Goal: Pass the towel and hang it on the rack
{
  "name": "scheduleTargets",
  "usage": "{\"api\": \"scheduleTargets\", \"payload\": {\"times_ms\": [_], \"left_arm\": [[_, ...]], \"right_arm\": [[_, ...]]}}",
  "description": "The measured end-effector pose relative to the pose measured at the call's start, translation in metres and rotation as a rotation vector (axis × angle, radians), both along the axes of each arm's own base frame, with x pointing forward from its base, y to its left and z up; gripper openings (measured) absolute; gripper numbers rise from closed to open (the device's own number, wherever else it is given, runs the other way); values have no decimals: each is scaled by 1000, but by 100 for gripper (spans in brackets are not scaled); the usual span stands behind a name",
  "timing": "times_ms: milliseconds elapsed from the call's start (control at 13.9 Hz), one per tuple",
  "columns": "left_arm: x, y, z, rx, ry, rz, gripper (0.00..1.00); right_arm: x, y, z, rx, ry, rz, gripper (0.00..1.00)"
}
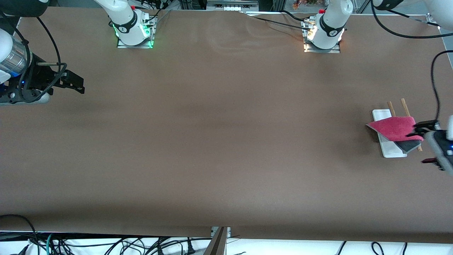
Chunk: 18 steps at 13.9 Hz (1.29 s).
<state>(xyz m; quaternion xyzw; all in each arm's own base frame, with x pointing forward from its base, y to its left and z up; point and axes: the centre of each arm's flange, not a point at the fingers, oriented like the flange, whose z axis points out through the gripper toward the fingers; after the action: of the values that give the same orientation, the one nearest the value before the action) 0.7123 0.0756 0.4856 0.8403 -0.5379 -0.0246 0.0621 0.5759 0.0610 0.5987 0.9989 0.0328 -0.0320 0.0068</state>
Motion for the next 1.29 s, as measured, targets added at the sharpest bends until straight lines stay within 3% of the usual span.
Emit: {"api": "scheduleTargets", "payload": {"times_ms": [215,430,789,932,1147,1291], "left_arm": [[-2,-82,18,0,-10,-94,100],[-16,-81,39,-2,4,-42,100],[-60,-63,53,-15,100,326,100],[-82,-77,62,68,120,475,100],[-116,-132,73,192,84,711,100],[-129,-130,78,176,16,882,100]], "right_arm": [[0,0,0,0,0,0,100],[0,0,0,0,0,0,100],[0,0,0,0,-1,0,100],[0,0,0,0,-1,0,100],[0,0,0,0,-1,0,100],[0,0,0,0,-1,0,100]]}}
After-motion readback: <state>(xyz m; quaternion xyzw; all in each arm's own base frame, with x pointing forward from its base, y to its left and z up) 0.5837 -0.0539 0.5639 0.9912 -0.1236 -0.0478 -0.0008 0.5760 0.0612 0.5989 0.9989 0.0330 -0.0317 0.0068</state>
